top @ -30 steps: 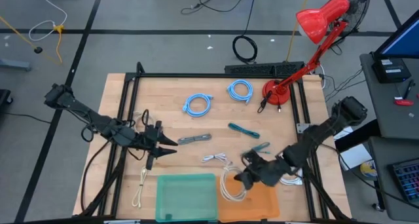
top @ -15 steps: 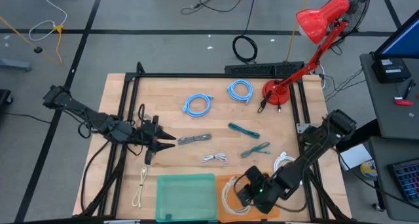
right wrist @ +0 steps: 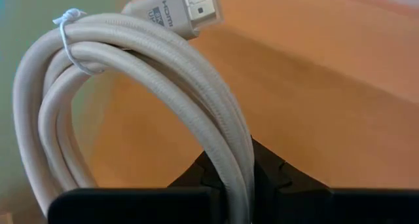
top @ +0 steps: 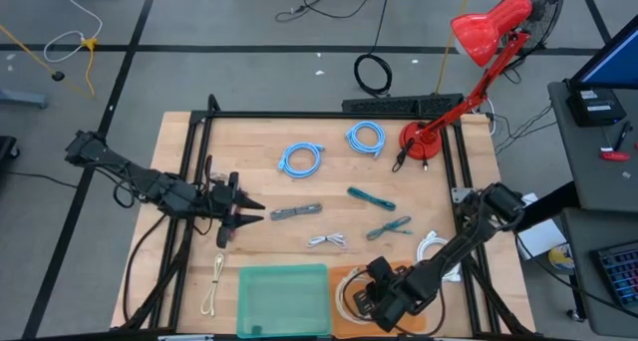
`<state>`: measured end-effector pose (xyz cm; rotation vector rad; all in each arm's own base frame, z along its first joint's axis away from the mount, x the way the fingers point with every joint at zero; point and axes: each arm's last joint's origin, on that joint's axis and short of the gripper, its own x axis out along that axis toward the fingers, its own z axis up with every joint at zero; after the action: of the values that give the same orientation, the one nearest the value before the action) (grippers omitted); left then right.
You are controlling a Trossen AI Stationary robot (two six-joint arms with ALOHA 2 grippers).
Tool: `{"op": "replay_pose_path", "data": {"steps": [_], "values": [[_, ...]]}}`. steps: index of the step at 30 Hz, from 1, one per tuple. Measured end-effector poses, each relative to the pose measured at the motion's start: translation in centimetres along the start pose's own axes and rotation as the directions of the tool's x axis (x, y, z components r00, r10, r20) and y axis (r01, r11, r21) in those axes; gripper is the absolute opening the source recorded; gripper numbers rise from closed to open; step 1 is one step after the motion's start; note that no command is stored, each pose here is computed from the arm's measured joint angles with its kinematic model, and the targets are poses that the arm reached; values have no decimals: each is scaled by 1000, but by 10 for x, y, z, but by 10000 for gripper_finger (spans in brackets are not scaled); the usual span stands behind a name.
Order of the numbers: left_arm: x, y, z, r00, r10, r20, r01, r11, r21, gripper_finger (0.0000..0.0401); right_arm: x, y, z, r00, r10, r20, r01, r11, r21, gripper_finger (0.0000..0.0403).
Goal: Pick & Place USB Port
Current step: Put the top light brown HDMI cable into the orange bin, then put the white patterned charger cable into the green bin
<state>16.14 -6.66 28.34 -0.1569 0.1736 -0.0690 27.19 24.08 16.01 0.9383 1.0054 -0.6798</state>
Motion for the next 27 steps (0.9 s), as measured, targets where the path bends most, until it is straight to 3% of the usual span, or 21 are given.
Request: {"op": "replay_pose_path", "data": {"steps": [4,16,22,27], "values": [[0,0,0,1000,0,0,0,1000,2,129,3,-1,5,999,-32,-4,32,999,-5,24],[0,0,0,1000,0,-1,0,1000,-1,129,3,2,11,1000,-22,-20,20,997,-80,107],[1,0,0,1000,1,-3,-1,1000,-1,129,-18,5,21,999,43,-12,-44,992,-120,119],[1,0,0,1000,1,-3,-1,1000,-1,129,-52,13,33,976,201,88,-184,968,-172,120]]}}
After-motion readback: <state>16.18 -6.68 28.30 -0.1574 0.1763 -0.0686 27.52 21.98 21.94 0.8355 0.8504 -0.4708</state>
